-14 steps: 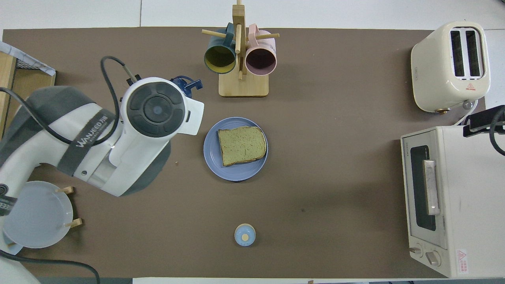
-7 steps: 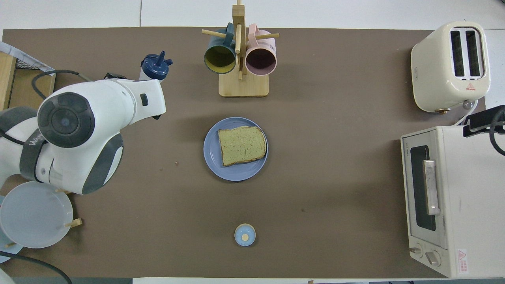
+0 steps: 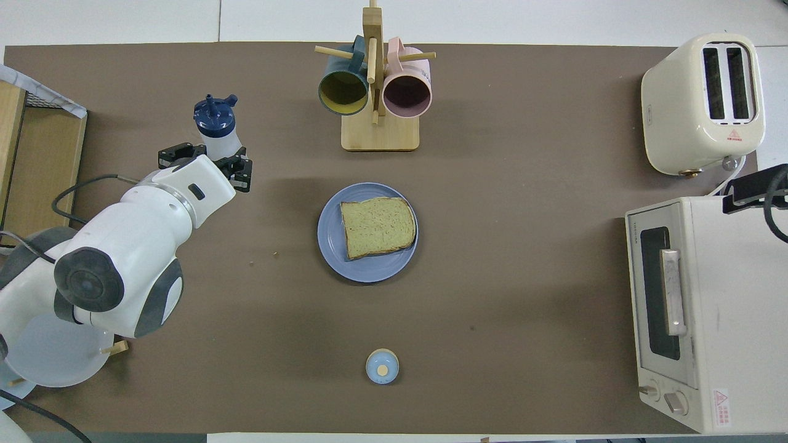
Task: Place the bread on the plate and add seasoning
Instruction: 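Lower the bottle upright onto the table with the left gripper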
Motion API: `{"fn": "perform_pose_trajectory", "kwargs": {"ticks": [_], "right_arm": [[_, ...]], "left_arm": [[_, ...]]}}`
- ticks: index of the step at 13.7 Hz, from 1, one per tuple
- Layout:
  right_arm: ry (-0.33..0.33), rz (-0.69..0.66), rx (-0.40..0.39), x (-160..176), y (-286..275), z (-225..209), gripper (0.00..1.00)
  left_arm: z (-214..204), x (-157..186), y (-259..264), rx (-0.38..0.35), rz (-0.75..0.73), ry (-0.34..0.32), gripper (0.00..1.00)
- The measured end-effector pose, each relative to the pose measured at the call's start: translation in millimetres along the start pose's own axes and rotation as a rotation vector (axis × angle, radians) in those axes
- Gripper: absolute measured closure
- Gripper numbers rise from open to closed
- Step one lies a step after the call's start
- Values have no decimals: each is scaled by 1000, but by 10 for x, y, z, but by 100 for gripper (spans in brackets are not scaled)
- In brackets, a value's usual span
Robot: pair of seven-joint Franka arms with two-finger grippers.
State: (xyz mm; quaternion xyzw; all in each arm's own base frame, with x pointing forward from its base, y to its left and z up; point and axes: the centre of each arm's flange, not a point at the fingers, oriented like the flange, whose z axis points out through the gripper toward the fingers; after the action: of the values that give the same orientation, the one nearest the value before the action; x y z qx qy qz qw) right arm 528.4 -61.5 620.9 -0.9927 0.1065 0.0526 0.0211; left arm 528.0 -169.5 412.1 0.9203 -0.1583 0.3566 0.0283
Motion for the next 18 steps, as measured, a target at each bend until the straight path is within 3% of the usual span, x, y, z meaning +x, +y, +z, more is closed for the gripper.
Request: {"fn": "perform_pose_trajectory", "kwargs": {"ticks": [4,6,18], "right_arm": [[0,0,0,0,0,0,0],[0,0,0,0,0,0,0],[0,0,0,0,0,0,0]], "left_arm": [[116,-383,58,-56,-104,122,53],[228,-523,-7,-61,-125,150,53],[653,-759,56,-65,-108,90,53]]}}
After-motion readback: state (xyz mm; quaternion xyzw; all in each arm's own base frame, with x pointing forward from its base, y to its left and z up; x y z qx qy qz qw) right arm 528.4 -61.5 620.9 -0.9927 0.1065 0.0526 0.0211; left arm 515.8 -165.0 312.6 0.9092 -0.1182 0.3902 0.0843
